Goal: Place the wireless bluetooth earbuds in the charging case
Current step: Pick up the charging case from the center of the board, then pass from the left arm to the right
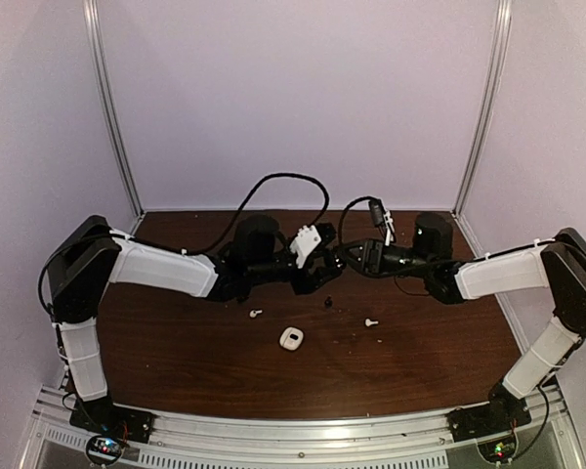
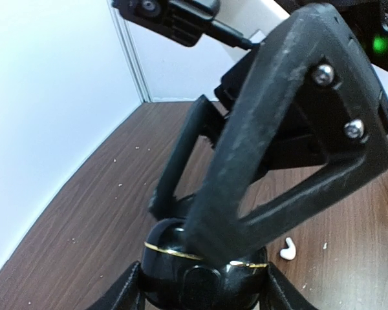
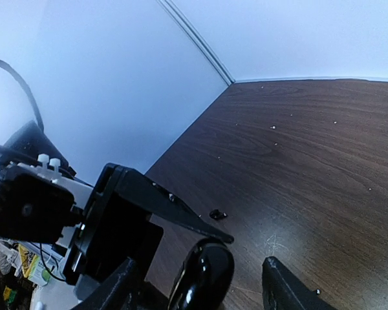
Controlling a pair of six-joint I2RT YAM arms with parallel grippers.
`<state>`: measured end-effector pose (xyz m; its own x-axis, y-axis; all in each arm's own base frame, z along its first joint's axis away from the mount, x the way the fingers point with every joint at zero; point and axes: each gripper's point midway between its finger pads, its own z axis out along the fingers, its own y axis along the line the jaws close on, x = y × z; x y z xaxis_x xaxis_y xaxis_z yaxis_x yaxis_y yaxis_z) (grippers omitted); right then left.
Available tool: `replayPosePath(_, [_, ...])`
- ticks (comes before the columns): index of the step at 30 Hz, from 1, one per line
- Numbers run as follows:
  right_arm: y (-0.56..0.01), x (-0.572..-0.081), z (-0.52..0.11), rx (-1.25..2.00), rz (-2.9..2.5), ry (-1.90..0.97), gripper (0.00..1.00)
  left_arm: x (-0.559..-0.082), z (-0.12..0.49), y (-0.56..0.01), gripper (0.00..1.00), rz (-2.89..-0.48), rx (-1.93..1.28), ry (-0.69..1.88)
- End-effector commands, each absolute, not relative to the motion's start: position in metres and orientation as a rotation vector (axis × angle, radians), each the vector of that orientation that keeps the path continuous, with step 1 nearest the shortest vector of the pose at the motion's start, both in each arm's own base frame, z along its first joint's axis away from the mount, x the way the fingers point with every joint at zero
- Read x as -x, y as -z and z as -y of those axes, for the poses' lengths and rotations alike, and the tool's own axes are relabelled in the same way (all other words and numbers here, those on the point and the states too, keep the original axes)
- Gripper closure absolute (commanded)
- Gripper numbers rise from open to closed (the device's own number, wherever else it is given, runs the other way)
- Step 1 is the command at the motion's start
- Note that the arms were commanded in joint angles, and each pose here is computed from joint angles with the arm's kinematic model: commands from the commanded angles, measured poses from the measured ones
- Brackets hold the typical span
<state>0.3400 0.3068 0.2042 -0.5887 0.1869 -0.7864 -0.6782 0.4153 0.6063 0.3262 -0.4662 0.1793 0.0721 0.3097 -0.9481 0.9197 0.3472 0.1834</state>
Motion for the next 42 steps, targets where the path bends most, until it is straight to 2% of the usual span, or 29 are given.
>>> replayPosePath(1, [-0.229, -0.339, -0.311, 0.415, -1.749, -1.280, 0.38, -0.333, 0.463, -0.211, 0.58, -1.415, -0.990, 0.641])
replayPosePath(19, [-0.217, -0.330, -0.324, 0.415, -1.812, -1.262, 0.48, -0.326, 0.460, -0.243, 0.55, -1.347, -0.838, 0.593])
replayPosePath(25, [-0.216, -0.330, -0.331, 0.423, -1.813, -1.275, 0.56, -0.319, 0.464, -0.244, 0.55, -1.326, -0.859, 0.559])
replayPosePath(28, [-0.217, -0.331, -0.332, 0.423, -1.813, -1.277, 0.65, -0.318, 0.463, -0.244, 0.54, -1.320, -0.867, 0.546])
replayPosePath(34, [-0.216, -0.334, -0.335, 0.427, -1.824, -1.282, 0.74, -0.314, 0.458, -0.247, 0.52, -1.303, -0.868, 0.536])
replayPosePath(37, [-0.216, -0.334, -0.336, 0.433, -1.828, -1.283, 0.79, -0.313, 0.455, -0.249, 0.44, -1.301, -0.862, 0.530])
replayPosePath(41, [-0.219, -0.331, -0.337, 0.468, -1.823, -1.277, 0.84, -0.312, 0.444, -0.255, 0.25, -1.307, -0.847, 0.503])
replayPosePath(42, [-0.220, -0.330, -0.338, 0.479, -1.820, -1.277, 0.85, -0.311, 0.440, -0.258, 0.17, -1.310, -0.838, 0.496])
